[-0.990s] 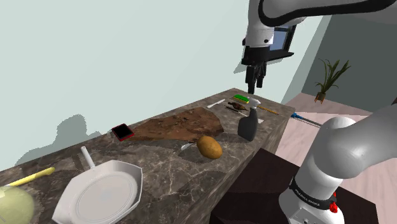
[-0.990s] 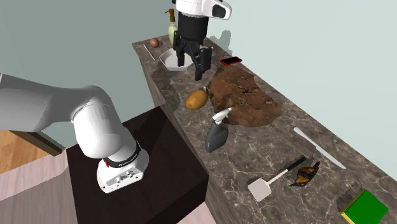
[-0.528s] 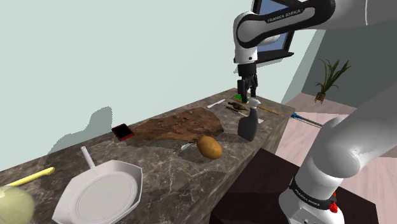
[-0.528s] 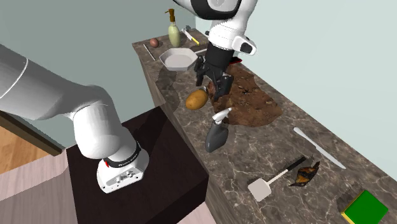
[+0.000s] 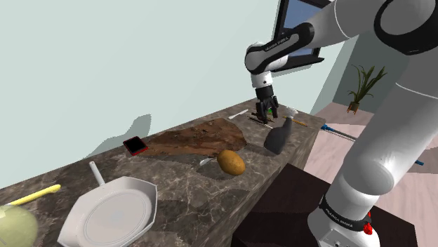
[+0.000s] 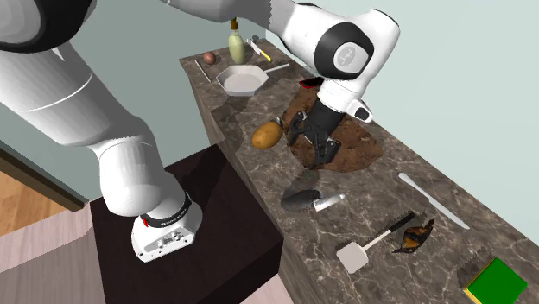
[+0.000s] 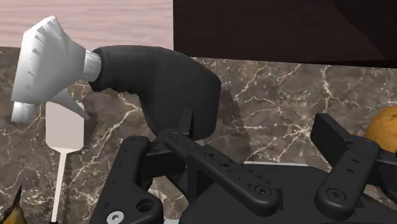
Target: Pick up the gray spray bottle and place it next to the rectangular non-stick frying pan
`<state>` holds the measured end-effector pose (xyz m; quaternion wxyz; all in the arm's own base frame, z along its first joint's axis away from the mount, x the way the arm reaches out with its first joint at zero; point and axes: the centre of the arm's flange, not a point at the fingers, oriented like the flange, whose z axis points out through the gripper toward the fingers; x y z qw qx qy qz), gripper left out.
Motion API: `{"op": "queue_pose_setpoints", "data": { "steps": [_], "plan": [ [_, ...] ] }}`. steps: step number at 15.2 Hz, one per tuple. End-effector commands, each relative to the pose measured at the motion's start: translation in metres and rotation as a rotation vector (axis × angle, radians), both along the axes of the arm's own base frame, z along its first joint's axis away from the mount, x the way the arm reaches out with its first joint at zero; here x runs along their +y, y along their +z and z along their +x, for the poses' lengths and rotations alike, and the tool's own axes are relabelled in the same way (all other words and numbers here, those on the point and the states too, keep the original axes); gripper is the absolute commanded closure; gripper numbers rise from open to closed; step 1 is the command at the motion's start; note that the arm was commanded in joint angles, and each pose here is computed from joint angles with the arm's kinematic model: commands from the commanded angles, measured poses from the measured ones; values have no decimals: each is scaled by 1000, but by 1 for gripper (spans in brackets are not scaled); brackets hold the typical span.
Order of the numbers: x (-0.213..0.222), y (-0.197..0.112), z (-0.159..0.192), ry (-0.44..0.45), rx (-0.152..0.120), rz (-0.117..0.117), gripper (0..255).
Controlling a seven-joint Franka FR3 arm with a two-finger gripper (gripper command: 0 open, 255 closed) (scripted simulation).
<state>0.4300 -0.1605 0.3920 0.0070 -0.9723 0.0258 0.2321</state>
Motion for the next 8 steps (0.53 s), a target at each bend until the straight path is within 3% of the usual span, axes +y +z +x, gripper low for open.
{"op": "queue_pose_setpoints", "data": {
  "steps": [1, 3, 8],
  "plan": [
    [-16, -25, 9, -14, 43, 1, 0],
    [-28, -43, 15, -23, 73, 2, 0],
    [-27, -65, 2, -23, 73, 2, 0]
  ]
}}
